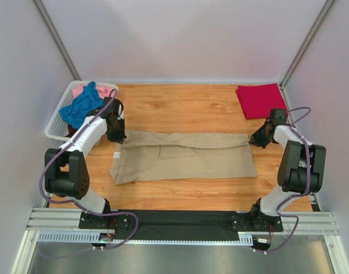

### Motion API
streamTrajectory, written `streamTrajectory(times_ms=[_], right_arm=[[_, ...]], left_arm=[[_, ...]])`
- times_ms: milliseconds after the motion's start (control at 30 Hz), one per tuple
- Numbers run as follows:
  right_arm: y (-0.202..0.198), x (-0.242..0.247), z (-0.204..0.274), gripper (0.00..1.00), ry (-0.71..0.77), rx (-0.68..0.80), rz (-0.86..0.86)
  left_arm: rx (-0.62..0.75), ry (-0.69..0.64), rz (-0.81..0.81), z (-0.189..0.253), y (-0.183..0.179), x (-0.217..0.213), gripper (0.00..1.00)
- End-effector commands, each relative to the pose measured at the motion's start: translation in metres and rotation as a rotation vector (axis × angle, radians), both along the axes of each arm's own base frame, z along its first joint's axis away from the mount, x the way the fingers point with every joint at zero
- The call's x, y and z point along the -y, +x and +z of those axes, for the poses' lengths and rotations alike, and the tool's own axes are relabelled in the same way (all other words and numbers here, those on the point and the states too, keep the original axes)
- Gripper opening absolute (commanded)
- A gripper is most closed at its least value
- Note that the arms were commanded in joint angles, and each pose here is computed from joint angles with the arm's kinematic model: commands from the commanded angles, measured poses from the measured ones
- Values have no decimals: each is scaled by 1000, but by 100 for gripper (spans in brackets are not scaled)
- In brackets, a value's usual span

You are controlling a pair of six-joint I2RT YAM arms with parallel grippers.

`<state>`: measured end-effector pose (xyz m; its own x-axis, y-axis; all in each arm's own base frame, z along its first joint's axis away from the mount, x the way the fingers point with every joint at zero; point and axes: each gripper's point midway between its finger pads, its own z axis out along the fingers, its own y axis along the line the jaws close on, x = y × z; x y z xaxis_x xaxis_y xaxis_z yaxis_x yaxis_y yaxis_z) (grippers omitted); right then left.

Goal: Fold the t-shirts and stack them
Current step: Fold the tshirt

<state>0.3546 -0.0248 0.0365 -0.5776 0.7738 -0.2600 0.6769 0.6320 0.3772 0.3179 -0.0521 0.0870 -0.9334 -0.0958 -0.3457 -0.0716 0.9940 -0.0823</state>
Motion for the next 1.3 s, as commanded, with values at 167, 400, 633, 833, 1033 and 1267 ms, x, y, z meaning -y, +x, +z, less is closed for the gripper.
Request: streamTrajectory(times_ms=[167, 400, 633, 833, 1033, 1267], right_arm=[[16, 10, 36, 0, -43, 125, 28], [6, 11, 31, 0, -53, 90, 64], [-4, 7, 3, 3, -32, 41, 73], [-11, 15, 7, 20, -78, -6, 63], [-8, 17, 37, 26, -92, 20, 70], [24, 1, 44, 26, -43, 98, 149]], left_arm=[[89, 88, 28, 34, 6, -17, 0], [28, 75, -15, 24, -9, -14, 0], [-51, 28, -62, 4, -32, -3, 0], [-73, 12, -76, 7, -35, 3, 29], [43, -49, -90, 49, -15, 15, 40], [82, -178, -129, 51, 31, 46, 40]])
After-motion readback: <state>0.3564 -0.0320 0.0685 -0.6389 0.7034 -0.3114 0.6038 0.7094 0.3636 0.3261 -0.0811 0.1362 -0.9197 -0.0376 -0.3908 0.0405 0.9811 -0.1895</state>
